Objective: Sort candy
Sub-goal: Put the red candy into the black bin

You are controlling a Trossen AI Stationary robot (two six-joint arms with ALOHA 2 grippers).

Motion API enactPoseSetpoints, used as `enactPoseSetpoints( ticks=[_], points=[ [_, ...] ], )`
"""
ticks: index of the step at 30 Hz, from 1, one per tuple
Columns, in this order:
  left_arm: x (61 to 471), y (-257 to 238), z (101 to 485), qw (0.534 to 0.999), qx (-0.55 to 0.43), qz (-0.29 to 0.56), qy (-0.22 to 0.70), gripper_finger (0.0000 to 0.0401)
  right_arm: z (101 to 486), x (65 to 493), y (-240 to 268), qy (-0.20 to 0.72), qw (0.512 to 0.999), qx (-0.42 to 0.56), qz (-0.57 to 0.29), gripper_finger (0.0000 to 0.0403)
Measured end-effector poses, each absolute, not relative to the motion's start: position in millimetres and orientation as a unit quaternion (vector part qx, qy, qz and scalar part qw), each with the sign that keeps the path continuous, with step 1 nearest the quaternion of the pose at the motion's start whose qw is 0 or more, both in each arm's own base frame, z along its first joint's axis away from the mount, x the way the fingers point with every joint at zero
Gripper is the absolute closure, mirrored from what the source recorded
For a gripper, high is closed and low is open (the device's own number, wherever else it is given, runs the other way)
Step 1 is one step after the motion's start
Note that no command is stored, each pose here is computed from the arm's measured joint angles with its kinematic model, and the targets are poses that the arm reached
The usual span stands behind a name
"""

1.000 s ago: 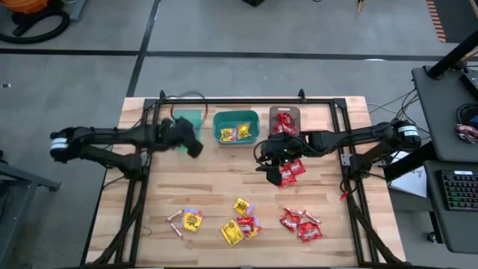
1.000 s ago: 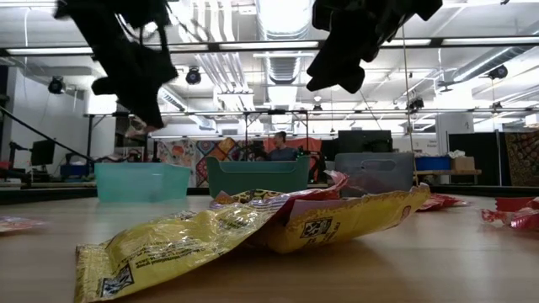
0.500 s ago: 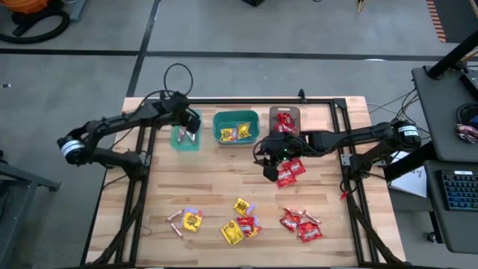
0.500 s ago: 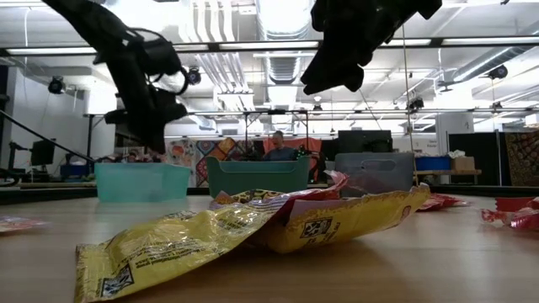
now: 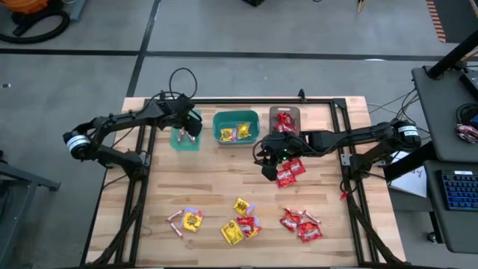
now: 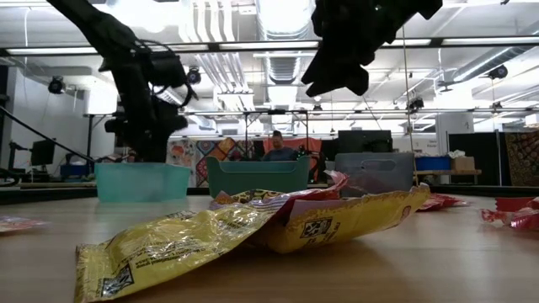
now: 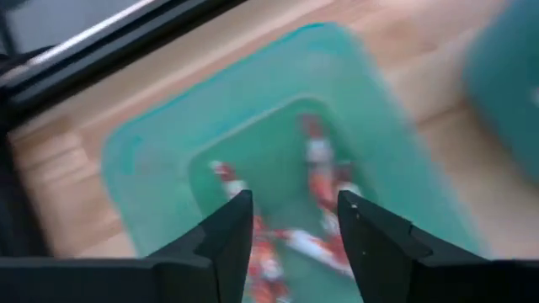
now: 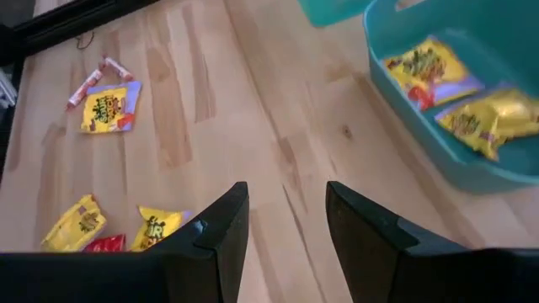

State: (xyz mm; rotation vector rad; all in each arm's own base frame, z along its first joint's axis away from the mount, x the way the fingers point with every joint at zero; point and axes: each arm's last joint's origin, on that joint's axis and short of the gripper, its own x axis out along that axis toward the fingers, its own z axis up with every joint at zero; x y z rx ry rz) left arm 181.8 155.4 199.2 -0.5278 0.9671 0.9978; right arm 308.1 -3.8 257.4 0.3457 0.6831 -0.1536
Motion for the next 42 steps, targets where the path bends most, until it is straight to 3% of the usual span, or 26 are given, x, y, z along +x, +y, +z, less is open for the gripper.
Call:
enactPoseSetpoints(
  ticks=[5, 13, 18, 23, 30, 42],
  points=[
    [193, 115, 226, 0.796, -0.241, 0.400, 0.386, 0.0238, 253, 304, 5, 0.367, 0.896, 0.240, -0.062, 0.0252],
    [208, 7, 266, 0.907, -0.153, 0.288, 0.266, 0.0238, 242, 289, 39, 0.448, 0.818, 0.348, -0.096, 0.0260],
    [210, -53, 273, 0.946, -0.131, 0.213, 0.208, 0.0238, 229, 271, 56, 0.520, 0.737, 0.392, -0.182, 0.0272],
    [213, -101, 266, 0.964, -0.103, 0.166, 0.180, 0.0238, 212, 254, 70, 0.600, 0.678, 0.349, -0.243, 0.0273],
    [219, -131, 251, 0.969, -0.092, 0.162, 0.165, 0.0237, 203, 258, 74, 0.582, 0.695, 0.321, -0.275, 0.0261],
    [224, -136, 240, 0.964, -0.105, 0.168, 0.176, 0.0237, 175, 273, 69, 0.555, 0.696, 0.284, -0.357, 0.0186]
  ],
)
